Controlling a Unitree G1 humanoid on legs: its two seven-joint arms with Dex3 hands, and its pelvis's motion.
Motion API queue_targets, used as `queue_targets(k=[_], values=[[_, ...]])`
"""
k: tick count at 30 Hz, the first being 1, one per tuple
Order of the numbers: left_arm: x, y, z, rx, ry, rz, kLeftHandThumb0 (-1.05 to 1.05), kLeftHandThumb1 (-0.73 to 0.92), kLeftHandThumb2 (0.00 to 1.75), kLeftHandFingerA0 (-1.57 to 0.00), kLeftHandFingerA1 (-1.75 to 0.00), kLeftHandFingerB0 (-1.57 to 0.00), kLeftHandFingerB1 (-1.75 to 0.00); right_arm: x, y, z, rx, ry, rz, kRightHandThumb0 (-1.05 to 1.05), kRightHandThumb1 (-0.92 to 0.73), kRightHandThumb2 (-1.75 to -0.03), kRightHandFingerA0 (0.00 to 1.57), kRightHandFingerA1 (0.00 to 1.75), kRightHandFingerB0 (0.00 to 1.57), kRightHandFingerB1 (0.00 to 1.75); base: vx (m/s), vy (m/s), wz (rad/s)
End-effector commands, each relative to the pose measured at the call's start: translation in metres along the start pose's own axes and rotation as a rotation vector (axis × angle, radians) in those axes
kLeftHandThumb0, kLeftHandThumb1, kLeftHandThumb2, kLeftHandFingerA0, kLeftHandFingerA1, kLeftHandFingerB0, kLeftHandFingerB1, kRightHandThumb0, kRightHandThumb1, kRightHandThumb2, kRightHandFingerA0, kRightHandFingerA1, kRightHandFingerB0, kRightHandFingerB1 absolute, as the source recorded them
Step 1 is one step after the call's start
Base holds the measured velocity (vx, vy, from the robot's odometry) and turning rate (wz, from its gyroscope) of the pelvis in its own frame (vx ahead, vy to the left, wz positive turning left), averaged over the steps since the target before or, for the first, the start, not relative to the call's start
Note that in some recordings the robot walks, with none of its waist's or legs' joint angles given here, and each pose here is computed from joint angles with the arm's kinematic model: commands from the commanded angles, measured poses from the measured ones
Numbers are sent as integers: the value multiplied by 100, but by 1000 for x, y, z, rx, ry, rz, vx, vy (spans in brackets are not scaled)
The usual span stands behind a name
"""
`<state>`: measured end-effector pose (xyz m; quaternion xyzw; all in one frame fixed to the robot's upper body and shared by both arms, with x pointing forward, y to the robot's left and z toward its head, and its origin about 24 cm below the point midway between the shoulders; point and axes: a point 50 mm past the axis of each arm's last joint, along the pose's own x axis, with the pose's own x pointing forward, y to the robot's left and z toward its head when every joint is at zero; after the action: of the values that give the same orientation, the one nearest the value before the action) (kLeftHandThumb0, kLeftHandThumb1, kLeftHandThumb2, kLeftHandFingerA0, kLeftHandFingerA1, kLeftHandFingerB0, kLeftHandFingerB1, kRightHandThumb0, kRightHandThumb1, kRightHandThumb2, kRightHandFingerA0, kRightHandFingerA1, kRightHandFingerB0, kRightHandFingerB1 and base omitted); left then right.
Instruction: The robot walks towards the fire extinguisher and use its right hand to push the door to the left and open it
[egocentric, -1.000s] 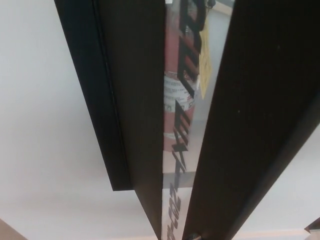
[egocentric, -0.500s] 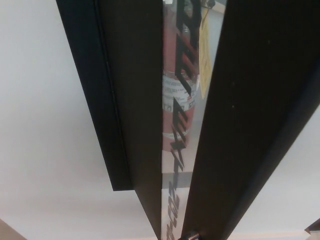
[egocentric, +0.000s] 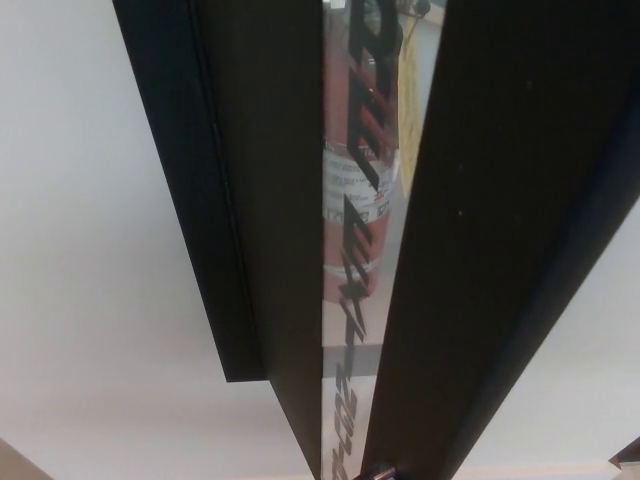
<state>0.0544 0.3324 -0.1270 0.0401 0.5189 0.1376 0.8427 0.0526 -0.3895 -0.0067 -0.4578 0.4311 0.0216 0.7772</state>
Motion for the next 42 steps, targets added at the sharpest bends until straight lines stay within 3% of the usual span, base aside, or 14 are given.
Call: queue_targets(k=[1,14,16,17,20,21,26,28,29,34,36,38,39,42], values=[[-4,12,-5,-11,19,24,-71,52,53,-38,-117,-28,-90,0,7,13,-92,-142,-55,-56,-65,-60,46,50,40,36,0,0,0],[-8,14,-13,13,37,29,-71,52,53,-31,-114,-25,-90,3,13,15,-87,-188,-46,-56,-65,-60,43,51,38,35,0,0,0],[-7,13,-14,-4,37,36,-67,50,56,-30,-119,-24,-93,6,13,12,-92,-158,-4,-57,-66,-60,38,48,29,32,0,0,0],[-7,13,-13,6,38,32,-69,52,53,-37,-112,-26,-89,7,13,12,-95,-148,20,-63,-50,-83,20,53,14,41,0,0,0],[-7,12,-13,11,38,31,-69,52,53,-37,-112,-26,-89,7,13,12,-97,-146,28,-63,-50,-83,20,53,14,41,0,0,0],[-7,13,-14,28,54,25,-72,51,52,-30,-107,-24,-84,7,14,13,-86,-156,33,-59,-58,-61,4,36,8,23,0,0,0],[-8,15,-16,43,74,25,-69,49,56,-30,-113,-25,-86,5,14,16,-19,-192,26,-57,-59,-61,1,34,4,24,0,0,0],[-8,15,-15,34,64,31,-69,52,54,-37,-111,-26,-88,5,14,17,-8,-189,36,-57,-41,-84,0,38,0,31,0,0,0],[-8,15,-14,28,63,30,-71,51,52,-31,-110,-23,-88,6,13,18,-23,-191,41,-58,-58,-61,5,39,10,24,0,0,0],[-7,15,-13,20,64,27,-71,51,52,-31,-110,-23,-88,6,13,20,-46,-195,50,-58,-58,-61,5,39,10,24,0,0,0],[-8,14,-15,20,67,22,-70,51,52,-31,-110,-24,-87,6,15,20,-26,-200,46,-56,-39,-82,0,48,0,33,0,0,0],[-8,14,-15,23,68,24,-70,51,52,-34,-112,-25,-86,7,16,19,-17,-193,52,-56,-60,-60,5,39,7,24,0,0,0],[-7,13,-15,19,72,26,-70,51,52,-33,-113,-24,-87,7,19,17,-15,-184,56,-59,-40,-83,1,46,0,27,0,0,0],[-7,14,-15,14,70,27,-69,51,53,-36,-112,-25,-85,8,22,15,-5,-177,61,-61,-40,-82,2,48,1,26,0,0,0]])
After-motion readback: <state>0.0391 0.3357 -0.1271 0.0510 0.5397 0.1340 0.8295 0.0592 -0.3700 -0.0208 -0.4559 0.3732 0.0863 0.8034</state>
